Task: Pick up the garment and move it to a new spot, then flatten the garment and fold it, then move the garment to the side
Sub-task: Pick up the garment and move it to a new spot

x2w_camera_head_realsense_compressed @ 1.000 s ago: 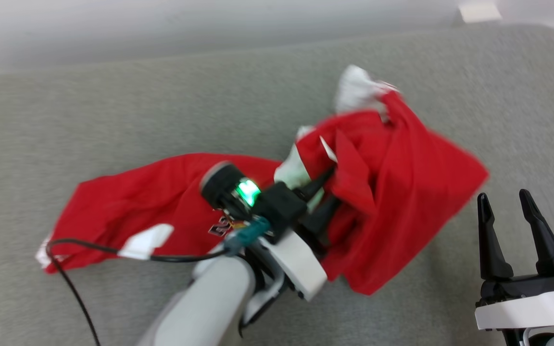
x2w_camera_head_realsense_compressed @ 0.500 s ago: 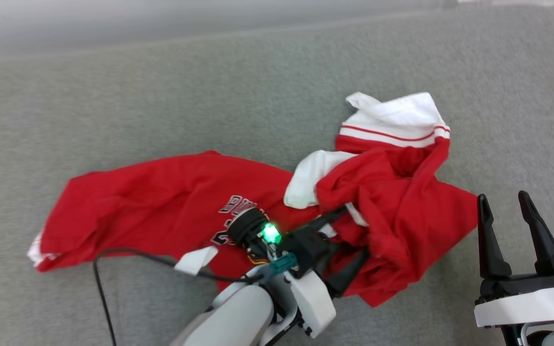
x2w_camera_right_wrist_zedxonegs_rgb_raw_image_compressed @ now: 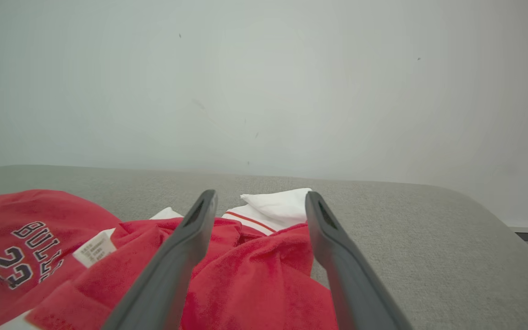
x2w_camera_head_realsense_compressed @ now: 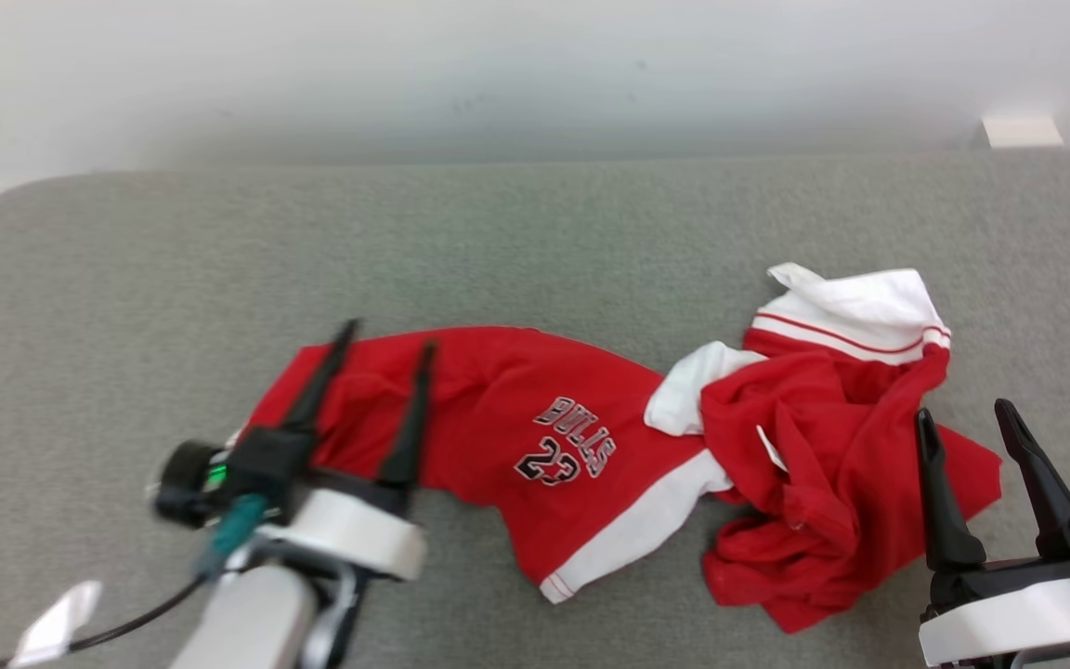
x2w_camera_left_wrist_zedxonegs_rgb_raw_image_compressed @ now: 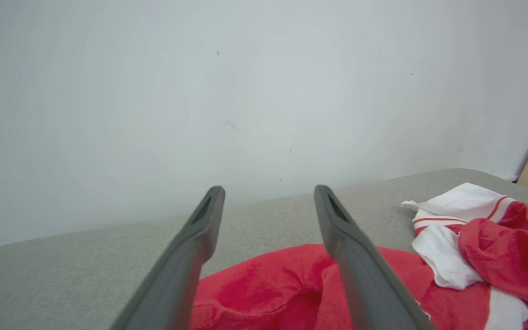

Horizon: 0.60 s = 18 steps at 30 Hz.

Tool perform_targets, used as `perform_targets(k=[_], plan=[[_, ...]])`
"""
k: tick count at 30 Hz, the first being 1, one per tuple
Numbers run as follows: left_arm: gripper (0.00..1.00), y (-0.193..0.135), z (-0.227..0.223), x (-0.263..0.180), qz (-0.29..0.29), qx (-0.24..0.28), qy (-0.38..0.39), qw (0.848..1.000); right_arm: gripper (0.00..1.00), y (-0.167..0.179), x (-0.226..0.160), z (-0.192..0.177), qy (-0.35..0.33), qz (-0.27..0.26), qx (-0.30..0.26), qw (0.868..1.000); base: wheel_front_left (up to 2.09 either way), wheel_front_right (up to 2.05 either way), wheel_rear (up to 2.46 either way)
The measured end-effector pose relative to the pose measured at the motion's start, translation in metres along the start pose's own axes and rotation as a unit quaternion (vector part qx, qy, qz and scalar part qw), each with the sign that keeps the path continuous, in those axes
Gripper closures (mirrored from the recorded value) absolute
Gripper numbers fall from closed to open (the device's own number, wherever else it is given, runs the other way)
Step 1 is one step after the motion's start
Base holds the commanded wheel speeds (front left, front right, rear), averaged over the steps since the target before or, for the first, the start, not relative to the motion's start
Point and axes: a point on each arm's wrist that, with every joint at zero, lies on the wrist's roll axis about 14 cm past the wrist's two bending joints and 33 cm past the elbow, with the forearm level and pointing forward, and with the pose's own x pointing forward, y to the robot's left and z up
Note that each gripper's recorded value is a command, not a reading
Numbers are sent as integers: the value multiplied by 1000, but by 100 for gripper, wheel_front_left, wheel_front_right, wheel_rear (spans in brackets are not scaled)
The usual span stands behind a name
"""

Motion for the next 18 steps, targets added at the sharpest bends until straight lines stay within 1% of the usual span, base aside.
perform_targets(k=[4,7,12,18], plan=[[0,52,11,-24,80,20,-6,997,0,10,-2,8,-2,14,-1,1000,0,0,0],[0,73,14,-45,116,26,-4,993,0,15,-6,12,-2,20,-2,1000,0,0,0],[0,79,8,-73,126,32,14,991,0,17,-17,17,-1,23,-4,1000,0,0,0],[0,71,6,-83,117,27,21,993,0,14,-28,19,-1,17,3,1000,0,0,0]])
